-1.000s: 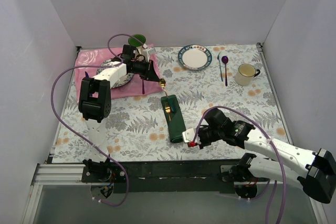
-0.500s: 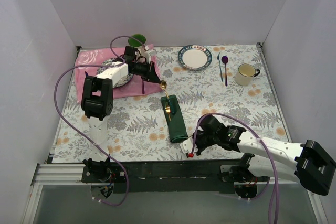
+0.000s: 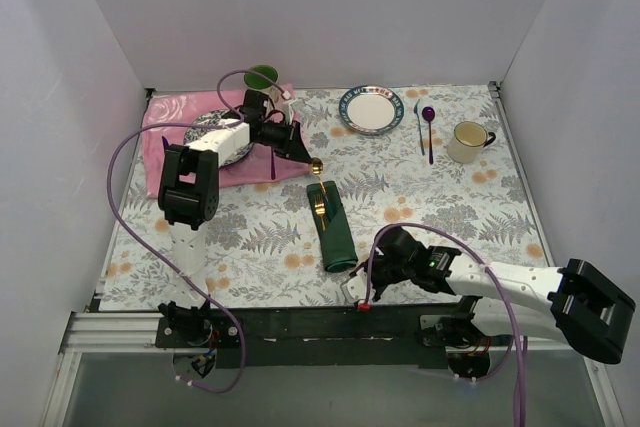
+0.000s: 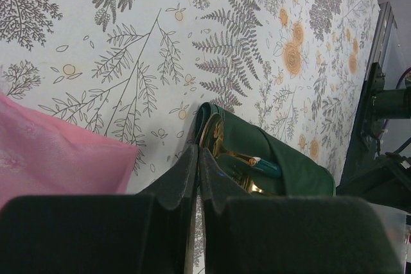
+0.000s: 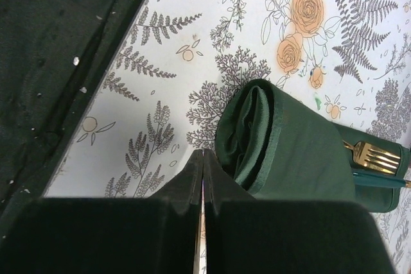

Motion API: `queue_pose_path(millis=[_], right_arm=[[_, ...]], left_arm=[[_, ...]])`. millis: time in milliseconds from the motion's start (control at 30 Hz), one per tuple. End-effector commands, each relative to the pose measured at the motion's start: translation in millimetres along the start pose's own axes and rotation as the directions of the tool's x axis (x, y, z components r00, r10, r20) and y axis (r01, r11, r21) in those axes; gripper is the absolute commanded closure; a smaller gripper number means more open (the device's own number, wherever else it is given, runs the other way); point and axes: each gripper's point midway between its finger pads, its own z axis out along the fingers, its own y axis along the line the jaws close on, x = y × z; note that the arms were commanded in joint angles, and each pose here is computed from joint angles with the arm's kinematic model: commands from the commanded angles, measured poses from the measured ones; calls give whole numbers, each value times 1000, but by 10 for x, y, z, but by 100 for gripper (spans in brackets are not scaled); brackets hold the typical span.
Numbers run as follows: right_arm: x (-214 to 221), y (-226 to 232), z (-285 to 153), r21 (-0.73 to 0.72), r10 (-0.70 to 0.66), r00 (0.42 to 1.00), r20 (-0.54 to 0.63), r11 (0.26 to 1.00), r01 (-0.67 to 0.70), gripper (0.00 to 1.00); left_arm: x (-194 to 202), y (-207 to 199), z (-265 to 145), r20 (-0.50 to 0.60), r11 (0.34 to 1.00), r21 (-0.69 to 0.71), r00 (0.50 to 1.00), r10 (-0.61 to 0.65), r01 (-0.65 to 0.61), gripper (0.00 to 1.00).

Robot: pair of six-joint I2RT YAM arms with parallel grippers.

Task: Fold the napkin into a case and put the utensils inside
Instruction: Insert the spoon into the folded napkin.

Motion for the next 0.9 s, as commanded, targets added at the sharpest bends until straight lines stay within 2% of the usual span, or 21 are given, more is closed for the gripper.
queue_pose_path(millis=[0, 167, 867], right_arm=[[1, -151, 56, 53, -61, 998, -5, 997, 61, 99], [-23, -166, 95, 86, -130, 991, -5, 988, 130, 99], [82, -169, 138, 94, -104, 993, -56, 990, 109, 99]], left_arm=[[-22, -101, 38, -5, 999, 49, 1000, 20, -20, 100], [40, -100, 89, -19, 998, 63, 1000, 7, -5, 100], [293, -292, 257, -87, 994, 109, 996, 2, 7, 100]])
